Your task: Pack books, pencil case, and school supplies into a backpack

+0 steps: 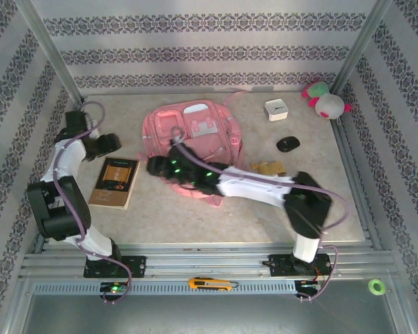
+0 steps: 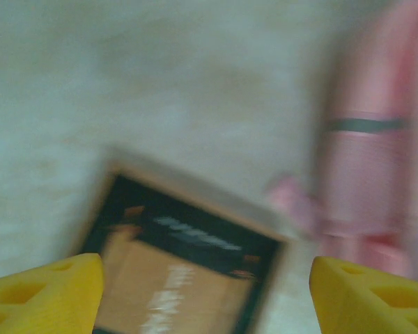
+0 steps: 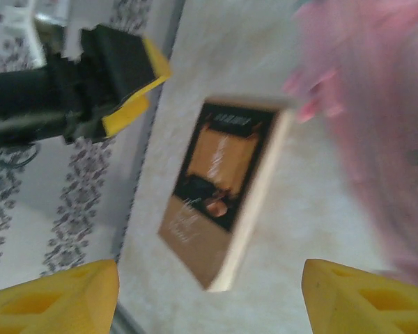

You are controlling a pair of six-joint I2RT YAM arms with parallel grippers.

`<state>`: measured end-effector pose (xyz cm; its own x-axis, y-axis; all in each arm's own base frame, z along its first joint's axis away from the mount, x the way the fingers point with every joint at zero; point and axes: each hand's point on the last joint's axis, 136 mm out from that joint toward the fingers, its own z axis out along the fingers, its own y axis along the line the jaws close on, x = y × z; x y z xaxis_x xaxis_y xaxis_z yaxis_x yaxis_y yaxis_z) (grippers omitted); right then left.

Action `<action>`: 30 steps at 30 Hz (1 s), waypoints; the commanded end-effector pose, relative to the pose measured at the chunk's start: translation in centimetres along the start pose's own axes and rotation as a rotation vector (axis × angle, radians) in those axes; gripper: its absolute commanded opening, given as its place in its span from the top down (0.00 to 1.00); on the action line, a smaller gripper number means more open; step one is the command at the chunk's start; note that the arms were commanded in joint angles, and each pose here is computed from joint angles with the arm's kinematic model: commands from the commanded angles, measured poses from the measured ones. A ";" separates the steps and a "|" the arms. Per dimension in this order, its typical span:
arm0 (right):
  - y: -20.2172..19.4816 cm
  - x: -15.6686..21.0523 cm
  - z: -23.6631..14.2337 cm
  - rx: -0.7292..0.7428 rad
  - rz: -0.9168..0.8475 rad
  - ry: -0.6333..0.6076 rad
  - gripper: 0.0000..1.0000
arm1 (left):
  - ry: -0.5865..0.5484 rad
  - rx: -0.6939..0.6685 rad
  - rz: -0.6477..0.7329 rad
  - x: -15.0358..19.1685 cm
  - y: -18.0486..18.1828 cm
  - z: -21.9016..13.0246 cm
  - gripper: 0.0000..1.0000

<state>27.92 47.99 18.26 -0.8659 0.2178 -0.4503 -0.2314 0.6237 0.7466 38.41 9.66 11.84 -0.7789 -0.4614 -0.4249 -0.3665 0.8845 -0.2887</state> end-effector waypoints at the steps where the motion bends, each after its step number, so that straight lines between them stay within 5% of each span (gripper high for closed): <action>1: 2.7 3.1 3.2 -0.055 0.058 0.045 0.30 | 0.050 -0.053 -0.101 1.3 2.3 0.1 0.22; 17: -0.1 6.0 13.1 0.044 0.096 0.140 0.32 | 0.214 -0.106 -0.166 5.4 6.2 5.1 0.28; 30: -4.8 5.2 15.4 0.175 0.074 0.170 0.35 | 0.258 -0.027 -0.166 10.3 4.1 1.7 0.30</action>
<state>30.79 58.57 5.64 -0.9452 0.1668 -0.2808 -0.0906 0.6921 0.7161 31.21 9.32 3.53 -0.8049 -0.5721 -0.1577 -0.5162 0.8061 -0.2892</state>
